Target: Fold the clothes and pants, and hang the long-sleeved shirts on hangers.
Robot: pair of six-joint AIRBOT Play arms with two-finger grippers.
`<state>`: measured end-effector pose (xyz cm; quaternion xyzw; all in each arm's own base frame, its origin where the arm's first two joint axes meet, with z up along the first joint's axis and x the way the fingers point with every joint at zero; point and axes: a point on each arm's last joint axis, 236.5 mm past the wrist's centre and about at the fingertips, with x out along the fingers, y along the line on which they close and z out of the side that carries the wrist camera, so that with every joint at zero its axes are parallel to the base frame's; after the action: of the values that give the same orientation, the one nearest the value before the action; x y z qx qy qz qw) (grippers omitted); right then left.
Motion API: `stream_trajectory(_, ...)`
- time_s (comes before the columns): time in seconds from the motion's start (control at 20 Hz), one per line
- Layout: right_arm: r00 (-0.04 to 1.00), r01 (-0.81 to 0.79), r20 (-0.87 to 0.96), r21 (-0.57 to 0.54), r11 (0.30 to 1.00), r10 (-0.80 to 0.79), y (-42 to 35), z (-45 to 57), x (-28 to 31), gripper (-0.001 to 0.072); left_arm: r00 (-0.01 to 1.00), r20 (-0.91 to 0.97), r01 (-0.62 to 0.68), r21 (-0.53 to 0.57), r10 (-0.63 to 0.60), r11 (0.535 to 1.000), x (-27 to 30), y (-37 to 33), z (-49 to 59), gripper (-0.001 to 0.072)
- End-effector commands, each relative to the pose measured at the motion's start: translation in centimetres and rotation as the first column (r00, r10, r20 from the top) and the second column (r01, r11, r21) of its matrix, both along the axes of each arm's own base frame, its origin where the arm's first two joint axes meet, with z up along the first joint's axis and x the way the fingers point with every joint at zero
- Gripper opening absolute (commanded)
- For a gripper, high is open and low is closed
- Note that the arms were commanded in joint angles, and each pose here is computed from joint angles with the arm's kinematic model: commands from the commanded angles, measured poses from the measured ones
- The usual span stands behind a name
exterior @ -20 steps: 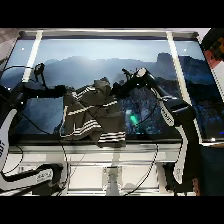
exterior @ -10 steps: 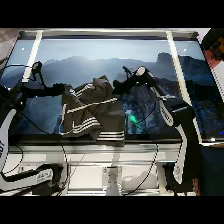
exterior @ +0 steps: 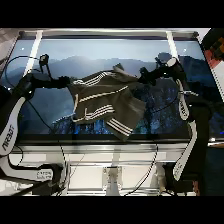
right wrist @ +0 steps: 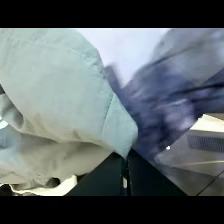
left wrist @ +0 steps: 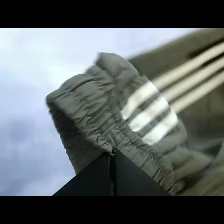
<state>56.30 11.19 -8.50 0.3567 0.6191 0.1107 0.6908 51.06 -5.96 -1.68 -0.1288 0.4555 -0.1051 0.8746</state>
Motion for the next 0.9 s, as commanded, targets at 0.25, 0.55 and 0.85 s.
stream_trajectory(0.25, 0.962, 0.011, -0.268, -0.153, 0.988, -0.052, -6.2, -2.4, -5.3, 0.0067, 0.994, -0.079, 0.073, 0.004, -0.072, 0.997, 0.5, -3.3, -4.3, 0.003)
stream_trajectory(0.55, 0.982, 0.061, -0.179, -0.001, 0.998, -0.06, -4.9, 2.4, -3.2, 0.0316, 0.995, -0.052, 0.095, 0.149, -0.088, 0.984, 1.1, -0.3, -4.8, 0.0031)
stream_trajectory(0.85, 0.999, -0.032, 0.049, 0.196, 0.98, 0.023, 0.2, 6.6, -0.2, 0.0447, 0.998, 0.049, 0.036, 0.18, -0.045, 0.983, 3.3, 1.3, -3.6, 0.0032)
